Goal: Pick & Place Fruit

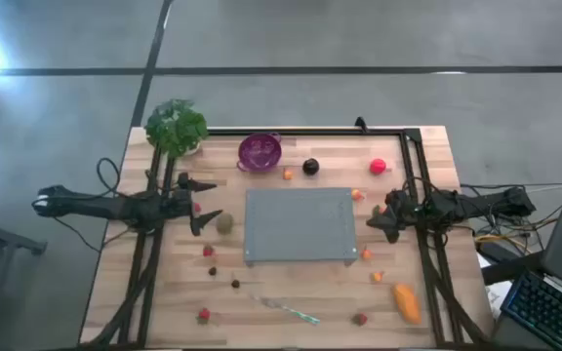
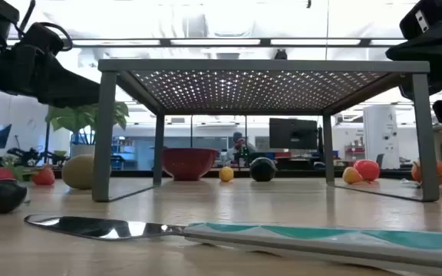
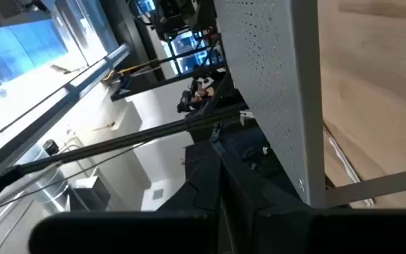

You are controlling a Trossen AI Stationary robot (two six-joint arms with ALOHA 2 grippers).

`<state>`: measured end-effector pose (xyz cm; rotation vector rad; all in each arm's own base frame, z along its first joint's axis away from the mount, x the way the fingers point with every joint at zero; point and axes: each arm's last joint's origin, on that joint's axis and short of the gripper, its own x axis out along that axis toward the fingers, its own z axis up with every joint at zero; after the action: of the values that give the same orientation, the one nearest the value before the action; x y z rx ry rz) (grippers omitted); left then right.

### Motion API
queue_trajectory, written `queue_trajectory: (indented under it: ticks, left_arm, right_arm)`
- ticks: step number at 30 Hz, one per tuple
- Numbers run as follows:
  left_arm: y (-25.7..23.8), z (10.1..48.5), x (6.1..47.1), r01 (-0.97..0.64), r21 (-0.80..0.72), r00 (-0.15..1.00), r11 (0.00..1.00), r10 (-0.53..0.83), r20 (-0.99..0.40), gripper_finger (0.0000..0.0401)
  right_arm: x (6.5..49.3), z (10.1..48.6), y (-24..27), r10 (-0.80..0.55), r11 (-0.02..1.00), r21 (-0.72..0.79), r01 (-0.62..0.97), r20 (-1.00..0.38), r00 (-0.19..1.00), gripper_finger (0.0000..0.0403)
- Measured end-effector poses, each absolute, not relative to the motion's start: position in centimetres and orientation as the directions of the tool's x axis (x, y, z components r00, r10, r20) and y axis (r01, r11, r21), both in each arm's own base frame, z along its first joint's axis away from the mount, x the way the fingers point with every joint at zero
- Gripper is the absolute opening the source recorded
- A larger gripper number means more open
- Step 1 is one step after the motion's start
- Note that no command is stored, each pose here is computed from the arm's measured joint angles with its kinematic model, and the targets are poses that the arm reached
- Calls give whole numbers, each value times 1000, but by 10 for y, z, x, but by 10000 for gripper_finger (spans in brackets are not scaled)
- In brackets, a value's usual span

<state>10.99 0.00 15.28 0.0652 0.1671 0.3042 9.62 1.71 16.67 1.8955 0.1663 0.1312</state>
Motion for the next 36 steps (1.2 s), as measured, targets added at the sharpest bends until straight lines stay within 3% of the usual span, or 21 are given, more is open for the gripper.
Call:
queue_trajectory:
  ticks: [36]
  left_arm:
    - [0, 153, 110, -293, 89, 940, 952, 304, -154, 390]
  right_arm:
    - [96, 168, 17, 179, -323, 946, 39, 20, 984, 8]
